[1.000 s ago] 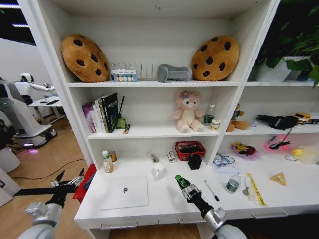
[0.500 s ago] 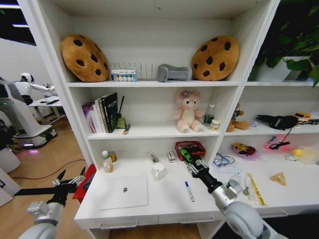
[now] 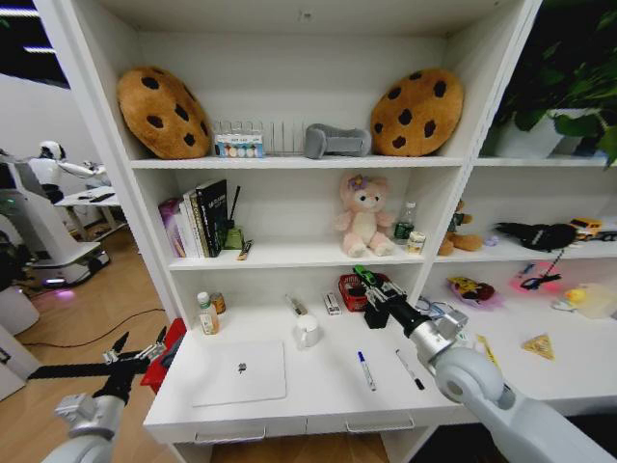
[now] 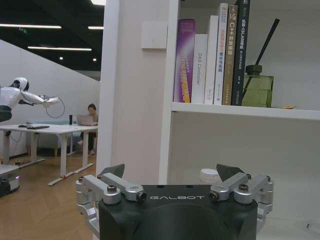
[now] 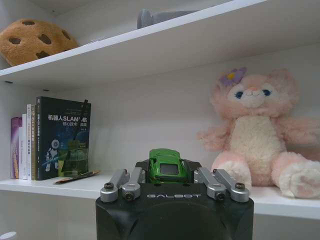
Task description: Organize the objects on the table.
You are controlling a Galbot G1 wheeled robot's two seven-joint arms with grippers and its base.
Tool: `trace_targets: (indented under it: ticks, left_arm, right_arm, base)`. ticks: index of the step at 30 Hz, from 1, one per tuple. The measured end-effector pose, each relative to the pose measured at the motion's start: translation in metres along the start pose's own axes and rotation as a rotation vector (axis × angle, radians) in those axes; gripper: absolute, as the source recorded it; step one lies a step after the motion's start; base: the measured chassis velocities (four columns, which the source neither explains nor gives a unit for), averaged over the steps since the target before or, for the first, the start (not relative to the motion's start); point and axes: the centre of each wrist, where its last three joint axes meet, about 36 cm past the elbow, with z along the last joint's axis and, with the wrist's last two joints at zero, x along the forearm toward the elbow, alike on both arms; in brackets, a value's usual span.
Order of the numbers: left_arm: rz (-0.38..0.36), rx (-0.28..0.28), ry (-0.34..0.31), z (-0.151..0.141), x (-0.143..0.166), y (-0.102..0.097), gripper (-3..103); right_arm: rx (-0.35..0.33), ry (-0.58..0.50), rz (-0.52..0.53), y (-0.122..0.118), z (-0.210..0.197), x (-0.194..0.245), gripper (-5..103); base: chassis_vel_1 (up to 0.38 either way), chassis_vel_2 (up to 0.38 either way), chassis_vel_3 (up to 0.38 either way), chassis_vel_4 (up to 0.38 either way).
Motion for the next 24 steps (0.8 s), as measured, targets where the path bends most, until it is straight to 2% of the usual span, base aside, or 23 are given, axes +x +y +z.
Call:
trace_targets:
  ticks: [5, 12, 17, 24]
  left_arm:
    - [-0.002, 0.001, -0.006, 0.0, -0.001, 0.0, 100]
    - [-0.008, 0.002, -0.003, 0.002, -0.001, -0.001, 100]
    - [-0.005, -0.003, 0.004, 0.005, 0.0, -0.005, 100]
    - [-0.009, -0.001, 0.005, 0.006, 0.001, -0.006, 100]
  right_arm:
    - [0.012, 0.01, 0.003, -0.017, -0.004, -0.034, 37]
    - [0.003, 0.032, 0.004, -0.025, 0.008, -0.071, 37]
    - [-0.007, 0.026, -0.037, -0.015, 0.007, -0.109, 37]
    - [-0.014, 0.058, -0.075, -0.002, 0.017, -0.137, 37]
  base:
    - [0.0, 0.0, 0.0, 0.0]
    - [0.0, 0.0, 0.0, 0.0]
    - [0.0, 0.0, 0.0, 0.0]
    - [0.0, 0.0, 0.0, 0.0]
